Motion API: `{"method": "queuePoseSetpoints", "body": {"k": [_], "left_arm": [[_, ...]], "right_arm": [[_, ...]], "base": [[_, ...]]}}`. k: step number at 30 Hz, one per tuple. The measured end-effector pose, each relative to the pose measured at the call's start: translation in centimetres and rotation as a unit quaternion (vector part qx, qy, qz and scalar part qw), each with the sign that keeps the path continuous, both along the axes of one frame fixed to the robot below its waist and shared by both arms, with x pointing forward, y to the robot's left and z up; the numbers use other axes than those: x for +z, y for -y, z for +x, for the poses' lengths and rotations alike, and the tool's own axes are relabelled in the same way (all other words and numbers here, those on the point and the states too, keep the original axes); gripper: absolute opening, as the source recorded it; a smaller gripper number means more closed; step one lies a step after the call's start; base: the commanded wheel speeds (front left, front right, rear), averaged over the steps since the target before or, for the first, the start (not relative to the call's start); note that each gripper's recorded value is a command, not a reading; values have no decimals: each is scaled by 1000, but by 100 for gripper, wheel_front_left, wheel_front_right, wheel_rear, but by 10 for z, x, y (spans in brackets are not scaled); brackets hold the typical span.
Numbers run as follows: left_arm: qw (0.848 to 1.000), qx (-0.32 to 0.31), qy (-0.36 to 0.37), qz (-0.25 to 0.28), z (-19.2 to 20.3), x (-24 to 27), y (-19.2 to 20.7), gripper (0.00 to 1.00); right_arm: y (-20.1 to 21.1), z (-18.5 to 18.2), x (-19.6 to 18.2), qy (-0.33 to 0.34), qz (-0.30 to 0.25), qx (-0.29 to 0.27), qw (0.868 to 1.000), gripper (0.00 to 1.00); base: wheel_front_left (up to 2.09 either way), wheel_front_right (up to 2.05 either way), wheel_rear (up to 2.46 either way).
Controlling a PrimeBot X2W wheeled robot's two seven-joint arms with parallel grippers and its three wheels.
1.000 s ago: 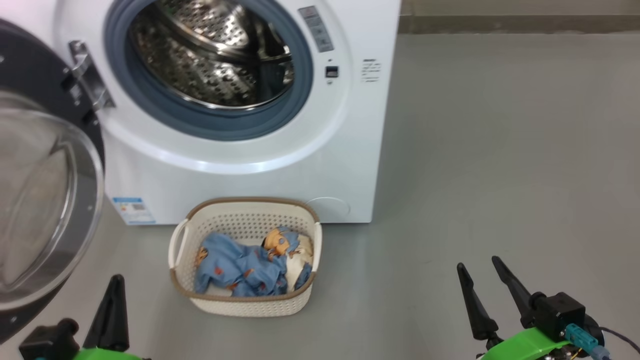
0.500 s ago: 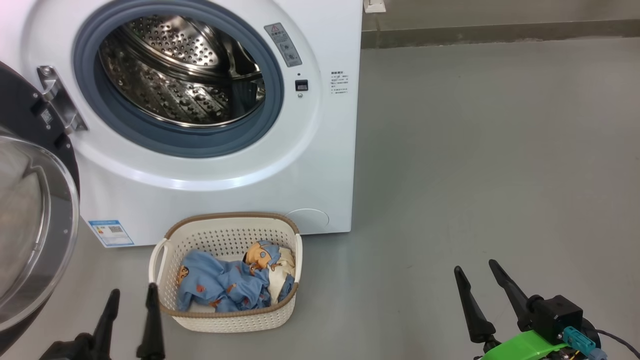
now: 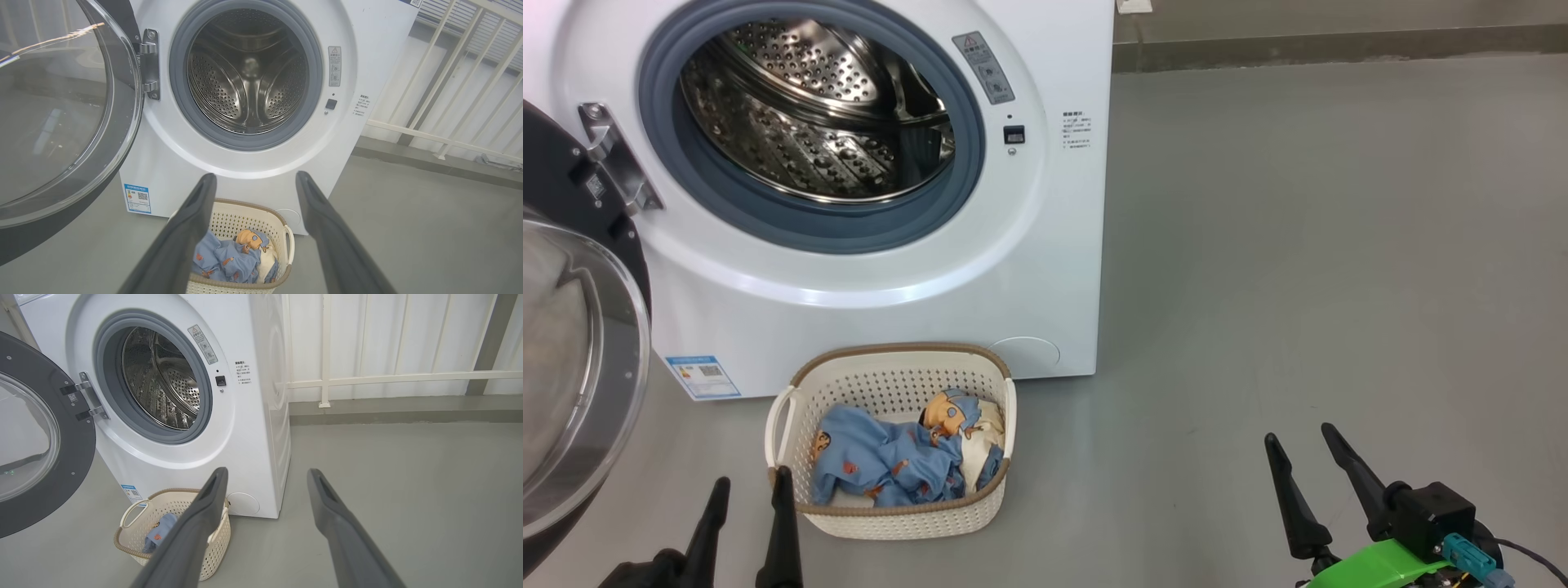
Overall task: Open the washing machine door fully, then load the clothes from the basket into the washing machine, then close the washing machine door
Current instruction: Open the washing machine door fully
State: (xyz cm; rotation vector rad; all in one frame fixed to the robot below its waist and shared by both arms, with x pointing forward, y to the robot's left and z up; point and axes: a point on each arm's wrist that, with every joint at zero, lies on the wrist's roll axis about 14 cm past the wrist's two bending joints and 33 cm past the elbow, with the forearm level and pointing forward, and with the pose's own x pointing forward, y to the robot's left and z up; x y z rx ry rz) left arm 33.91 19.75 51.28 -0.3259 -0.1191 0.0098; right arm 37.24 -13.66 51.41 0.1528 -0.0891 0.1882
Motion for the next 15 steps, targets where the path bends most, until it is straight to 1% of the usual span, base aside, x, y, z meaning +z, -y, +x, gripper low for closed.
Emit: {"method": "queuePoseSetpoints", "body": {"k": [15], "left_arm": [[1000, -6, -3, 2, -3, -2, 3, 100]], "right_arm": [[-1, 0, 4, 6, 2, 0, 1000, 100]], "base": [[0, 0, 0]]}}
